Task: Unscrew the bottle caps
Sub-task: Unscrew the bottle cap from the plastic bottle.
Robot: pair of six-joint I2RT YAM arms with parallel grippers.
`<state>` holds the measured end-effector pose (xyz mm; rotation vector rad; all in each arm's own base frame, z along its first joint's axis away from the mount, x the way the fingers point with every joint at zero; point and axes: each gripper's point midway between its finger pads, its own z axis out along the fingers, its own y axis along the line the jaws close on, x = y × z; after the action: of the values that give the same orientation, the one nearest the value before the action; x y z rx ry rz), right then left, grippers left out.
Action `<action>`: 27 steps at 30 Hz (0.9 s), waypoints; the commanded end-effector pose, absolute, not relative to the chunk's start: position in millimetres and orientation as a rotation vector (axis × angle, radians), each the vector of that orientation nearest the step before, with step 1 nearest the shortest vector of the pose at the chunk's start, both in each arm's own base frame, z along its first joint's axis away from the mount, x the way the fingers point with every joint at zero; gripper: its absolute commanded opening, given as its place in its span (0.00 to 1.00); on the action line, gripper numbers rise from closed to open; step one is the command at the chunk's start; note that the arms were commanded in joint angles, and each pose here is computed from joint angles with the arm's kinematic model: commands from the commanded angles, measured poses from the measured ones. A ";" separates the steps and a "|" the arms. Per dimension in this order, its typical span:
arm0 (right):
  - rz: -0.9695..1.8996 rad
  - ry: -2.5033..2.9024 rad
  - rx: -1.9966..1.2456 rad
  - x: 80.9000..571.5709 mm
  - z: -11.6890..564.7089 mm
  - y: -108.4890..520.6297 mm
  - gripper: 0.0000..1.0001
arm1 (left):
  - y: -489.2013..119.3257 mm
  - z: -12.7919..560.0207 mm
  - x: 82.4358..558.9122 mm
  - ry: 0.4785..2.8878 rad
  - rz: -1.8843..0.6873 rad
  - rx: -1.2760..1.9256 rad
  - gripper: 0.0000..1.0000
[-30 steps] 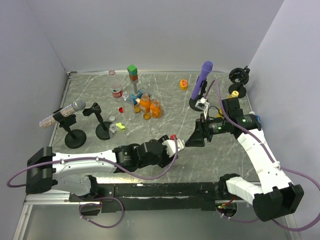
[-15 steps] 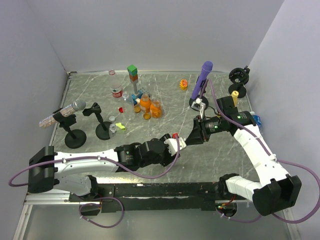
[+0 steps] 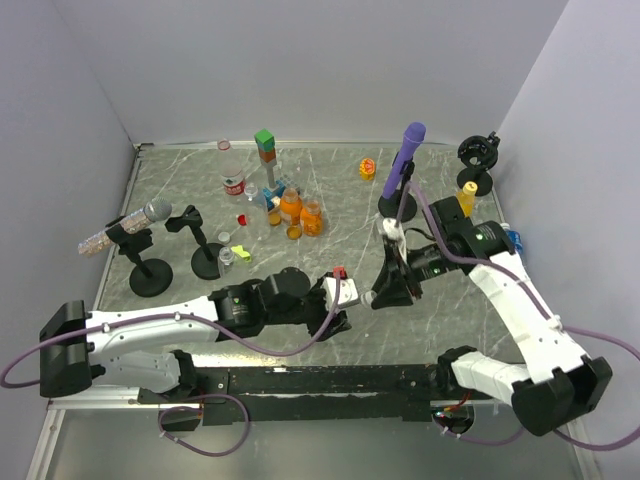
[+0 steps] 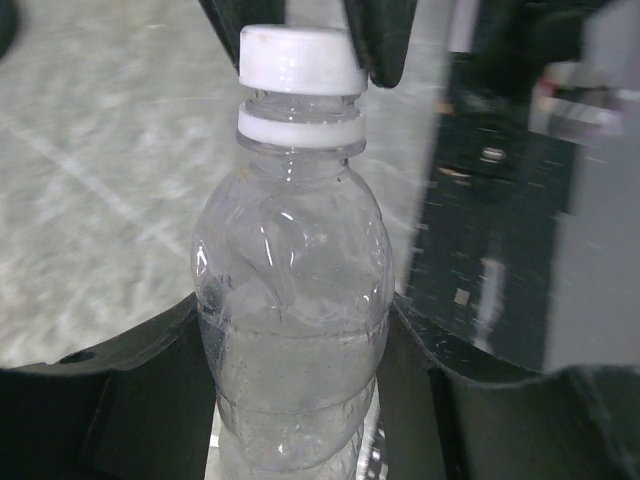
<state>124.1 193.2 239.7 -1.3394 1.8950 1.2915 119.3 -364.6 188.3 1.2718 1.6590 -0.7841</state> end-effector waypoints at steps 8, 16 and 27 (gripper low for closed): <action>0.959 1.282 -1.799 103.0 249.5 194.1 0.12 | -362.4 201.5 85.9 1.560 -1.094 1.497 0.29; 0.956 1.427 -1.666 111.6 253.3 195.6 0.36 | -360.7 197.1 106.3 1.602 -0.983 1.416 0.27; 0.927 1.812 -1.054 134.0 299.5 177.7 0.99 | -355.2 203.4 133.0 1.692 -0.749 1.140 0.26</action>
<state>119.5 182.8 275.2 -1.4171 1.6523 0.9050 122.6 -353.0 182.1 1.3206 1.7008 -0.8311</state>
